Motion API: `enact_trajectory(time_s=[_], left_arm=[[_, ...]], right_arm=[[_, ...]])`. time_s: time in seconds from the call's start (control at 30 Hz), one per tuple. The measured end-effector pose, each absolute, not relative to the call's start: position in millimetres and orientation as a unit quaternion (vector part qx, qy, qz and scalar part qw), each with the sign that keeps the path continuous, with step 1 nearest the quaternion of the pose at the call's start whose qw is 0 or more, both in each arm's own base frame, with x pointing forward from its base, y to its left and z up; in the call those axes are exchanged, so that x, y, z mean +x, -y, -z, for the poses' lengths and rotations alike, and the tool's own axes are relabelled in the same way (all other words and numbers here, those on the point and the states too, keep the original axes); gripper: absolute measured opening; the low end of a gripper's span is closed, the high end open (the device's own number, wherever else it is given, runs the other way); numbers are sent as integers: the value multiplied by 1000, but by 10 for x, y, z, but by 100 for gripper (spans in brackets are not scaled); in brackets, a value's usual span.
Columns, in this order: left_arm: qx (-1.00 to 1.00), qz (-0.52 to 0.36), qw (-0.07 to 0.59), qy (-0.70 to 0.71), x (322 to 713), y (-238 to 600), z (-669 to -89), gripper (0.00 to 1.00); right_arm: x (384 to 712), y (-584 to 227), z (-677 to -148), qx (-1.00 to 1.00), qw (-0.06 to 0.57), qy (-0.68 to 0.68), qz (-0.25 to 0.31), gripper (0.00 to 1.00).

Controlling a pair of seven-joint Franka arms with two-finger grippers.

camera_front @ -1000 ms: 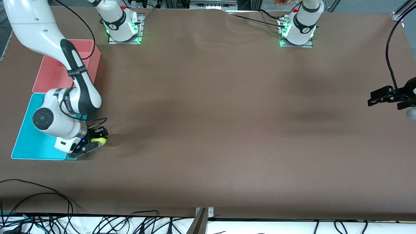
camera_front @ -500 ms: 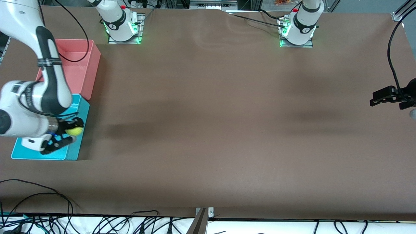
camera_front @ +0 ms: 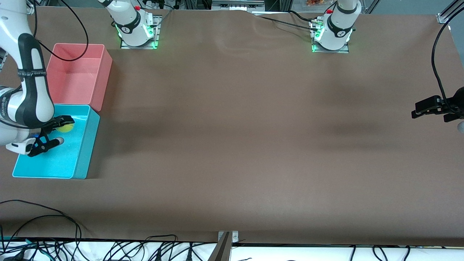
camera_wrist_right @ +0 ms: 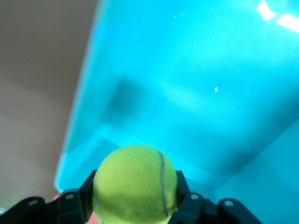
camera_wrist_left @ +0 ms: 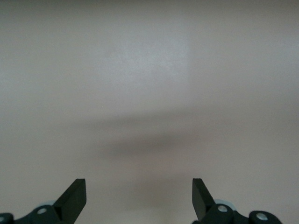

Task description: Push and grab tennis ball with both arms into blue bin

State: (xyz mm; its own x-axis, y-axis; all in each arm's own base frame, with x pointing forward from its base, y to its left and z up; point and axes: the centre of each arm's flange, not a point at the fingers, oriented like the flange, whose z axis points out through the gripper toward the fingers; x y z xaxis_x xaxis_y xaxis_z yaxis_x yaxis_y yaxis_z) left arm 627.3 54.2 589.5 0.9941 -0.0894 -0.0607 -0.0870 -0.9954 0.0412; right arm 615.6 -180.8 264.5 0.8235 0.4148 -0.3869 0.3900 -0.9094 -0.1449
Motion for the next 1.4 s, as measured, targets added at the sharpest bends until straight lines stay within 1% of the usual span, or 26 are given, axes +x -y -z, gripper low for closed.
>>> enact_trajectory(time_s=[0.27, 0.43, 0.5, 0.57, 0.7, 0.73, 0.93, 1.4], left_arm=[[998, 31, 19, 45, 6273, -541, -5896, 100], [998, 32, 20, 47, 6271, -517, -5900, 100], [998, 33, 20, 48, 6266, -499, -5899, 100], [998, 35, 20, 50, 6259, -477, -5896, 100], [998, 36, 20, 51, 6257, -463, -5896, 100], [998, 36, 20, 51, 6257, -463, -5895, 100], [998, 36, 20, 50, 6257, -467, -5894, 100], [998, 35, 18, 54, 6259, -414, -5898, 100]], right_arm=[[6134, 1985, -2207, -956, 29, 207, -204, 67], [6126, 2001, -2022, -956, 30, 207, -206, 67], [6125, 1997, -1987, -956, 32, 206, -206, 70], [6127, 1983, -1969, -957, 36, 204, -205, 77], [6146, 1969, -1992, -957, 37, 204, -201, 94], [6159, 1968, -2010, -958, 37, 204, -199, 100], [6264, 1917, -2279, -959, 35, 202, -195, 100], [6543, 1465, -3563, -967, 21, 141, -211, 100]])
